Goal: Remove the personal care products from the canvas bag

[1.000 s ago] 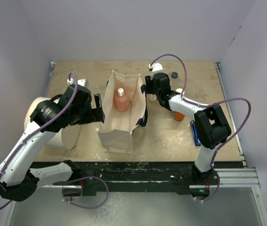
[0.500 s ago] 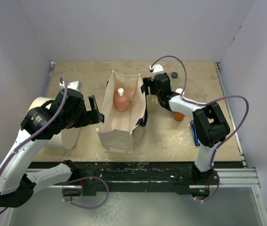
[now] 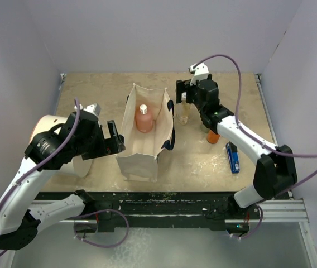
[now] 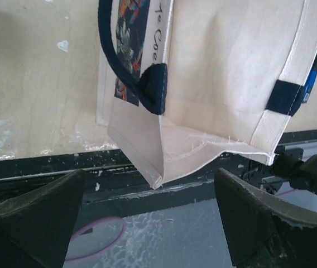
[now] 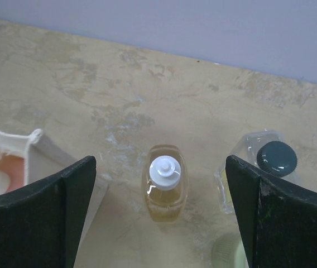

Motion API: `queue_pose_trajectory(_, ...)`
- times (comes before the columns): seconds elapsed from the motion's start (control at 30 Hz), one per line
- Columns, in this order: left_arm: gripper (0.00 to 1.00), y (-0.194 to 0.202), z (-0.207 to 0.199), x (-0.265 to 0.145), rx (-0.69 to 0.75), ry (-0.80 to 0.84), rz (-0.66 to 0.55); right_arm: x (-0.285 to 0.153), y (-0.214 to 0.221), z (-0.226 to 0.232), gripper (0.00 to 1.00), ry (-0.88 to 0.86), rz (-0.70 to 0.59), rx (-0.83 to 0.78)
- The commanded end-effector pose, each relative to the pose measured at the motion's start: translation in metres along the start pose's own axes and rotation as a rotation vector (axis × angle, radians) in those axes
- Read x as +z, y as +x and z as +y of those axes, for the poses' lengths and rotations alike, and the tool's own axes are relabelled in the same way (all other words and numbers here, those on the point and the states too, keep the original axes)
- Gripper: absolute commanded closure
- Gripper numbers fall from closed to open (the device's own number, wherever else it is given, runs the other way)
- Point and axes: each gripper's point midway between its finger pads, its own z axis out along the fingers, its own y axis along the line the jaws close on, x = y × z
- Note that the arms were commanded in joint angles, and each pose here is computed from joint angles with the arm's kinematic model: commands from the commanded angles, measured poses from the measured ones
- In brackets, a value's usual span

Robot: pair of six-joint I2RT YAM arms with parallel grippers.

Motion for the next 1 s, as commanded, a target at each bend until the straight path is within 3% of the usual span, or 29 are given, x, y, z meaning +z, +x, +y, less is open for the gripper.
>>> queue_pose_trajectory(0.0, 0.01, 0.012, -0.01, -0.002, 0.012, 0.053, 0.079, -0.031, -0.04, 0.007, 0.02, -0.08, -0.041, 0.005)
queue_pose_trajectory(0.27, 0.01, 0.005, -0.008, -0.001, -0.033, 0.054, 0.018, -0.073, -0.094, 0.081, 0.05, -0.386, -0.116, -0.07)
queue_pose_trajectory(0.4, 0.01, -0.006, -0.014, 0.006, -0.058, 0.05, -0.015, -0.091, -0.096, 0.135, 0.06, -0.485, -0.103, -0.116)
queue_pose_trajectory(0.63, 0.01, -0.03, -0.009, 0.002, -0.115, -0.023, -0.11, -0.069, -0.048, 0.174, 0.12, -0.498, 0.029, 0.011)
queue_pose_trajectory(0.97, 0.01, -0.028, -0.001, -0.006, -0.105, -0.032, -0.128, -0.018, 0.007, 0.176, 0.15, -0.371, 0.187, -0.036)
